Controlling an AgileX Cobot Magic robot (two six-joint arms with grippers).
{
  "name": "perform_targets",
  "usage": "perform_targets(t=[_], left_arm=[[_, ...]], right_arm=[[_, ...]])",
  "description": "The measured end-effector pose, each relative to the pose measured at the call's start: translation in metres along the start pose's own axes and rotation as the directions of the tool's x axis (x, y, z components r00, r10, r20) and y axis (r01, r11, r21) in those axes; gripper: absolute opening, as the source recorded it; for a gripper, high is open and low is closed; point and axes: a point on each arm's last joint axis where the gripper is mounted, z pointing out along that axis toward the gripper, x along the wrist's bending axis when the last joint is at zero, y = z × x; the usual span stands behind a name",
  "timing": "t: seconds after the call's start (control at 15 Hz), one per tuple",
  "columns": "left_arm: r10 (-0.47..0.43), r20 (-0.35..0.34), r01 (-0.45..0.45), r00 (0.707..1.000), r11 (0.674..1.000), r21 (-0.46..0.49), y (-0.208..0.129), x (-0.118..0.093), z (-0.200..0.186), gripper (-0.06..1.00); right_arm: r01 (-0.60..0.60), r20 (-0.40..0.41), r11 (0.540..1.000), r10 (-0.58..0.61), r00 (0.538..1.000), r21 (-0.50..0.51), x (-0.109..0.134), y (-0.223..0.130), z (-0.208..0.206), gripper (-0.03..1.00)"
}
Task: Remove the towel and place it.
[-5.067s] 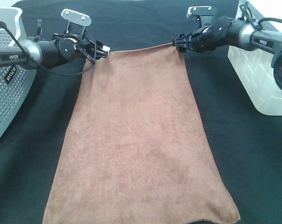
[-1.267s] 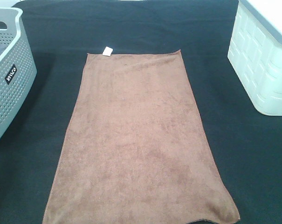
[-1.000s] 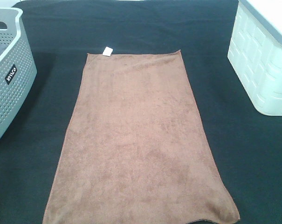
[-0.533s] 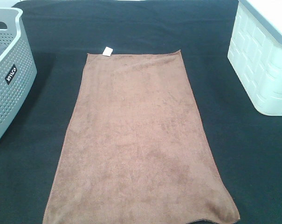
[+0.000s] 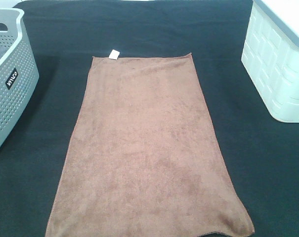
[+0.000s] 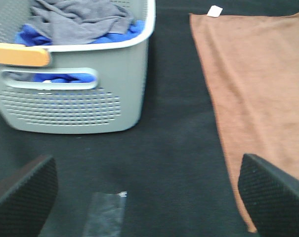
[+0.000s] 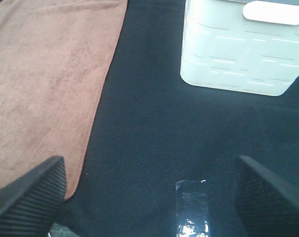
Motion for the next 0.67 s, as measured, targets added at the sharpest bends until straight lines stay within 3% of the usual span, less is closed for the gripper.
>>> perform_targets(t=[0.13, 0.67], left_arm=[[0.003, 0.034, -0.003, 0.999, 1.0, 0.002, -0.0005, -0.003, 0.0004, 0.91], [0.019, 0.031, -0.019, 0.999, 1.0, 0.002, -0.0005, -0.0028, 0.0005, 0.91]], right_arm=[[0.002, 0.013, 1.0, -0.002, 1.0, -0.001, -0.0017, -0.0014, 0.0045, 0.86], [0.002, 0.013, 1.0, -0.001, 1.0, -0.007, -0.0019, -0.0011, 0.0052, 0.86]])
